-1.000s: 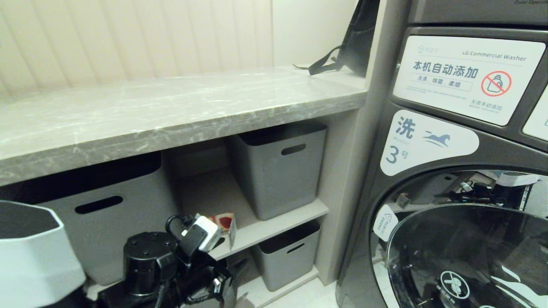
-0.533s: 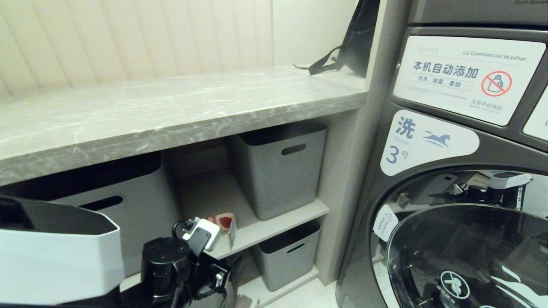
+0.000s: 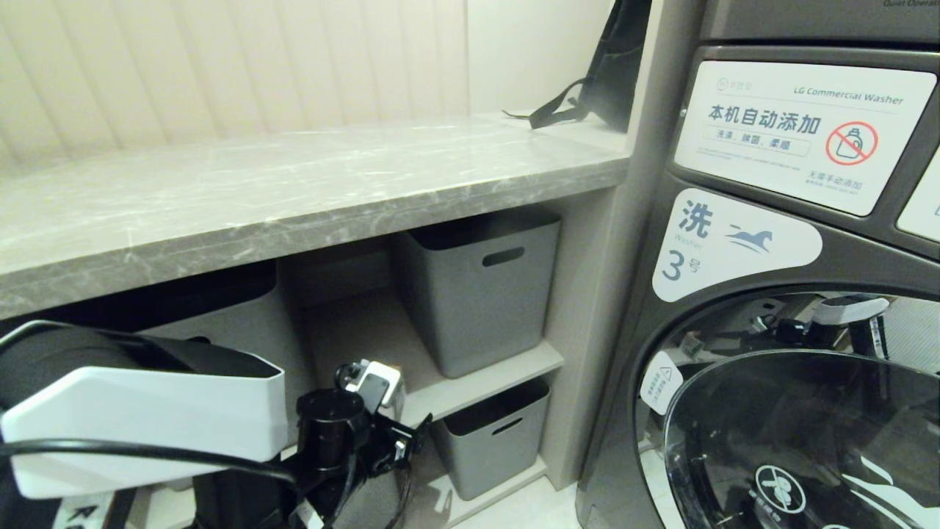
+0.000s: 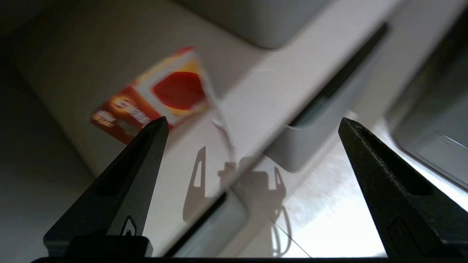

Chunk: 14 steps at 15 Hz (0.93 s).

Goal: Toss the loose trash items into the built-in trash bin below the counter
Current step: Pick up the garbage

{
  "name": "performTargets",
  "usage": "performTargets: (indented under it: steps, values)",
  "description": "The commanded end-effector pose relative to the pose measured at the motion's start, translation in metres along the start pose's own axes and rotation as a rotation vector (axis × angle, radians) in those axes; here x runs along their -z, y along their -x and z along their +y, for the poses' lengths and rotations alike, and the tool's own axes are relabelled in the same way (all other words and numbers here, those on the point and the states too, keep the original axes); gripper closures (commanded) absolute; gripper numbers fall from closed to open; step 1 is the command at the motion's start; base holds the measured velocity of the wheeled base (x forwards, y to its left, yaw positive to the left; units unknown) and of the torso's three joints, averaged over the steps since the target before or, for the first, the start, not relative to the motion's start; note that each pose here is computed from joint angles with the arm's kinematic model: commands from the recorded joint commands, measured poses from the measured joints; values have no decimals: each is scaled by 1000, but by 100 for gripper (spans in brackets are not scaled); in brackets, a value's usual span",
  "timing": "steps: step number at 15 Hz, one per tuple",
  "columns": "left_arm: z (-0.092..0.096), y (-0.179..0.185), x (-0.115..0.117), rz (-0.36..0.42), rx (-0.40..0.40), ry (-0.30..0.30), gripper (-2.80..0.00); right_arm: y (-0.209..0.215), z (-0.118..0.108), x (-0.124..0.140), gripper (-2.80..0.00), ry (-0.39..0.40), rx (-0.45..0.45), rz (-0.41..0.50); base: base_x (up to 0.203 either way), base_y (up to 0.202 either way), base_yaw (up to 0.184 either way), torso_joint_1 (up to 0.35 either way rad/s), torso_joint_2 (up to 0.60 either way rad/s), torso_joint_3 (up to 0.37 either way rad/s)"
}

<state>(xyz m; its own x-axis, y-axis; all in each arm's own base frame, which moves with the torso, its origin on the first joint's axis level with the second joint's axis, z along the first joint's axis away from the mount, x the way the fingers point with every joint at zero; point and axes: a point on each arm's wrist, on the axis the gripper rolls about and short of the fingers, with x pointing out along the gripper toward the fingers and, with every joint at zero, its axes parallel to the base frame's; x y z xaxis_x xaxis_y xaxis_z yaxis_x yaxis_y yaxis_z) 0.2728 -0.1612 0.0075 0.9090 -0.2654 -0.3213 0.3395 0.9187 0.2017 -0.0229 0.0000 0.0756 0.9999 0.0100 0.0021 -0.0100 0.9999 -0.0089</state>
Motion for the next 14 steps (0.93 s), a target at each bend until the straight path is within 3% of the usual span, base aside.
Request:
performTargets:
  steps: [1, 4, 5, 6, 14]
  values:
    - [3, -17, 10, 14, -23, 5, -280, 0, 0, 0, 0, 0, -1, -1, 0, 0, 0, 0, 0, 0]
    - [3, -31, 15, 12, -34, 11, -280, 0, 0, 0, 0, 0, -1, -1, 0, 0, 0, 0, 0, 0]
    - [2, -35, 16, 15, -34, 12, -117, 0, 0, 0, 0, 0, -1, -1, 0, 0, 0, 0, 0, 0]
    - [1, -39, 14, 6, -33, 15, 0, 0, 0, 0, 0, 0, -1, -1, 0, 0, 0, 0, 0, 0]
    - [0, -44, 14, 14, -34, 20, 0, 0, 0, 0, 0, 0, -1, 1, 0, 0, 0, 0, 0, 0]
